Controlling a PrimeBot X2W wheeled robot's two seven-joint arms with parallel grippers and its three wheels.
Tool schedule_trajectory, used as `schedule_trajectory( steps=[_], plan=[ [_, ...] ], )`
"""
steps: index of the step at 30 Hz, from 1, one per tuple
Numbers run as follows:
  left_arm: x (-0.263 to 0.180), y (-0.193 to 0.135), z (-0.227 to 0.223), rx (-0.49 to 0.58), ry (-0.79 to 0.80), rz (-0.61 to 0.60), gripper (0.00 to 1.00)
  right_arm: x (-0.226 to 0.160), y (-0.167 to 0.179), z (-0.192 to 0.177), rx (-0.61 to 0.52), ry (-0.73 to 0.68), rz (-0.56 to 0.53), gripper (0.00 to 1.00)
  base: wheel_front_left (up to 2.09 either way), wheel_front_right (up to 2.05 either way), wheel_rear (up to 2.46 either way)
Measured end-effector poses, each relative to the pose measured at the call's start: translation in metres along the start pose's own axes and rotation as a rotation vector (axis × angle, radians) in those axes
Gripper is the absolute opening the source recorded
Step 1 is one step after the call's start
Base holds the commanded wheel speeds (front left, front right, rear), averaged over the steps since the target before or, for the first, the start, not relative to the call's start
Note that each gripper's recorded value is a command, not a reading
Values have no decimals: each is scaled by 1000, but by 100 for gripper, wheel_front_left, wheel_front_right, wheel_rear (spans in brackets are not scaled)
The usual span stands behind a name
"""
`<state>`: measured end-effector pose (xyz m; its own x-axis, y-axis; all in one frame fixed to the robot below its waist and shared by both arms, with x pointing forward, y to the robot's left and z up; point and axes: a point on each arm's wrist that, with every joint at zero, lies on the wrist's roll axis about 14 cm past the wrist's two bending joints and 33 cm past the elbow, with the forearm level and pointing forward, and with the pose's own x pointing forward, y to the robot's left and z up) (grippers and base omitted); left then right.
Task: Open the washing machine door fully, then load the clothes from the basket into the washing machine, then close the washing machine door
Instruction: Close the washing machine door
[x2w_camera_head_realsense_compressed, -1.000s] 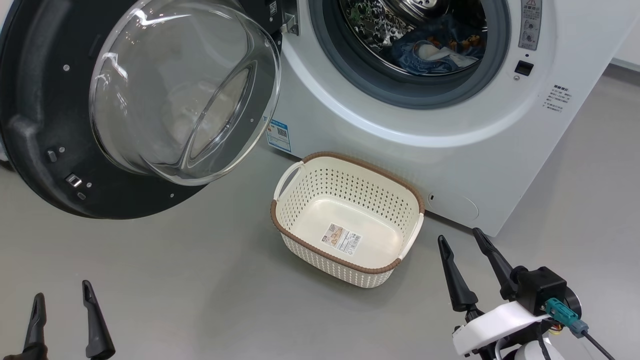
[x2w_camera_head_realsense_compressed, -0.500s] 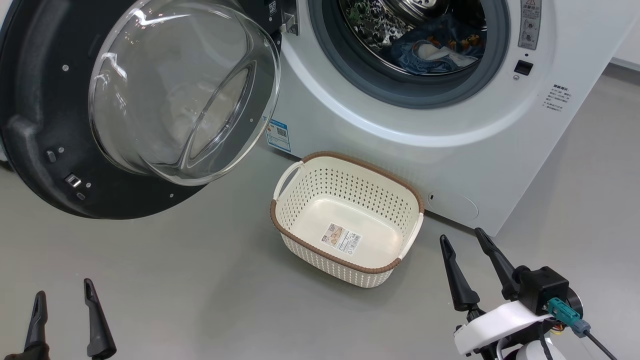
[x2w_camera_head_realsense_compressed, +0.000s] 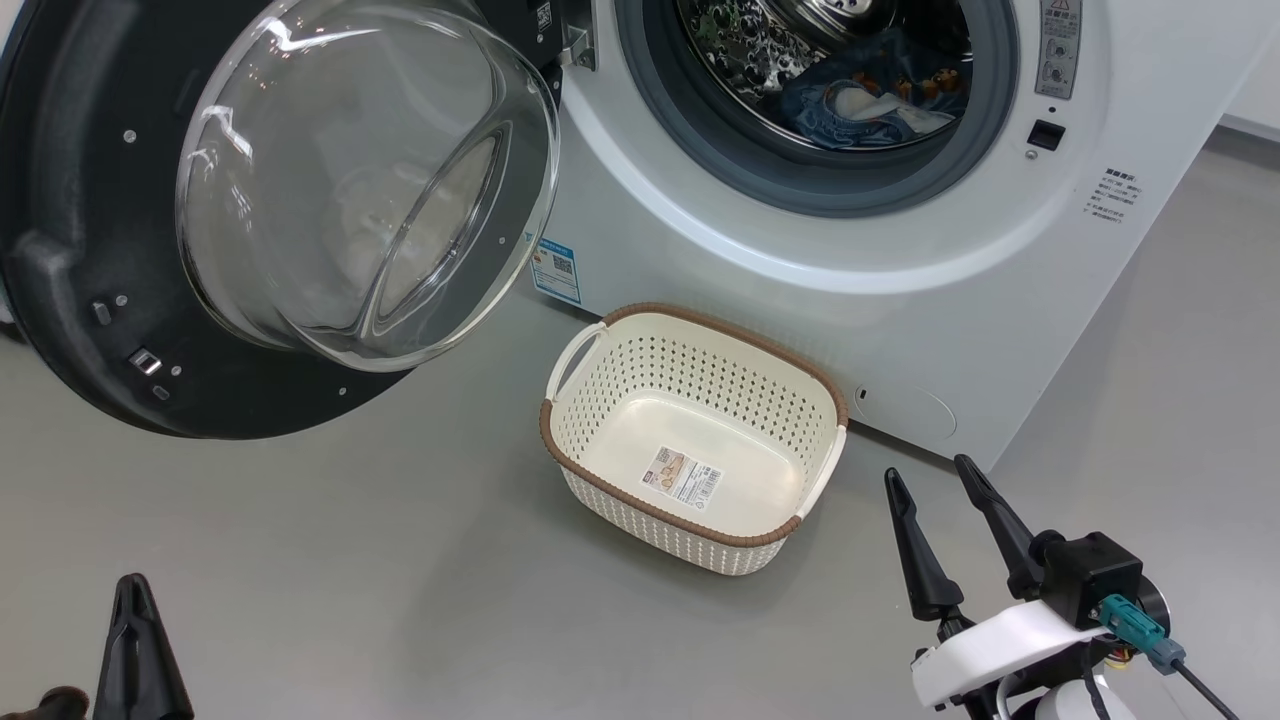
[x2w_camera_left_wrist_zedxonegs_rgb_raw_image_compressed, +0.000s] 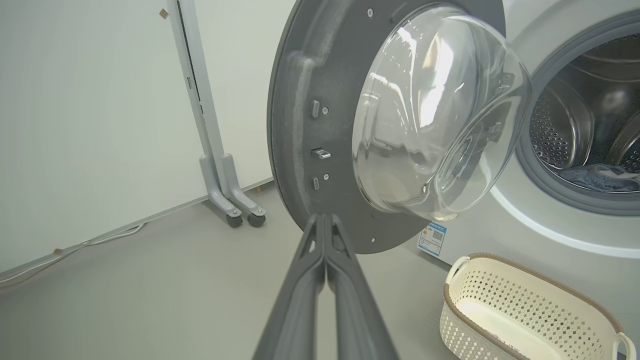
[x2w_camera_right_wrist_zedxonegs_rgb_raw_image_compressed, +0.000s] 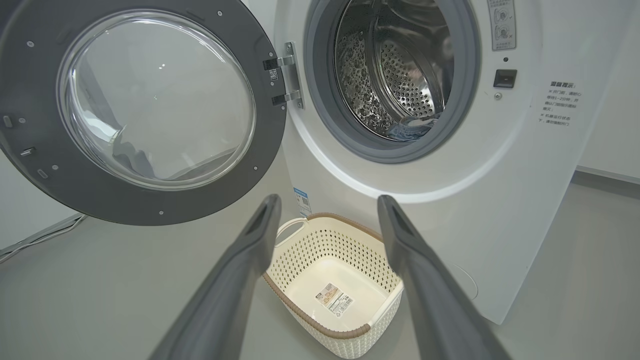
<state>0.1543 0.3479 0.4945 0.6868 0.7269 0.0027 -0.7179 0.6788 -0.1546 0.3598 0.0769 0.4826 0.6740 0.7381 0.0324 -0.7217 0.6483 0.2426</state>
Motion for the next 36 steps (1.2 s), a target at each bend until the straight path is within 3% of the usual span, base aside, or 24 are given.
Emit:
schedule_trajectory(
  steps=[7, 25, 36],
  plan=[
    [4, 10, 1, -198, 4, 55, 0, 0, -2, 0, 4, -2, -7, 100, 0, 0, 0],
    [55, 25, 46, -431, -171, 63, 0, -2, -7, -5, 23, 6, -23, 100, 0, 0, 0],
    [98, 54, 67, -786, -215, 124, 0, -2, -15, -2, 22, -4, -38, 100, 0, 0, 0]
  ],
)
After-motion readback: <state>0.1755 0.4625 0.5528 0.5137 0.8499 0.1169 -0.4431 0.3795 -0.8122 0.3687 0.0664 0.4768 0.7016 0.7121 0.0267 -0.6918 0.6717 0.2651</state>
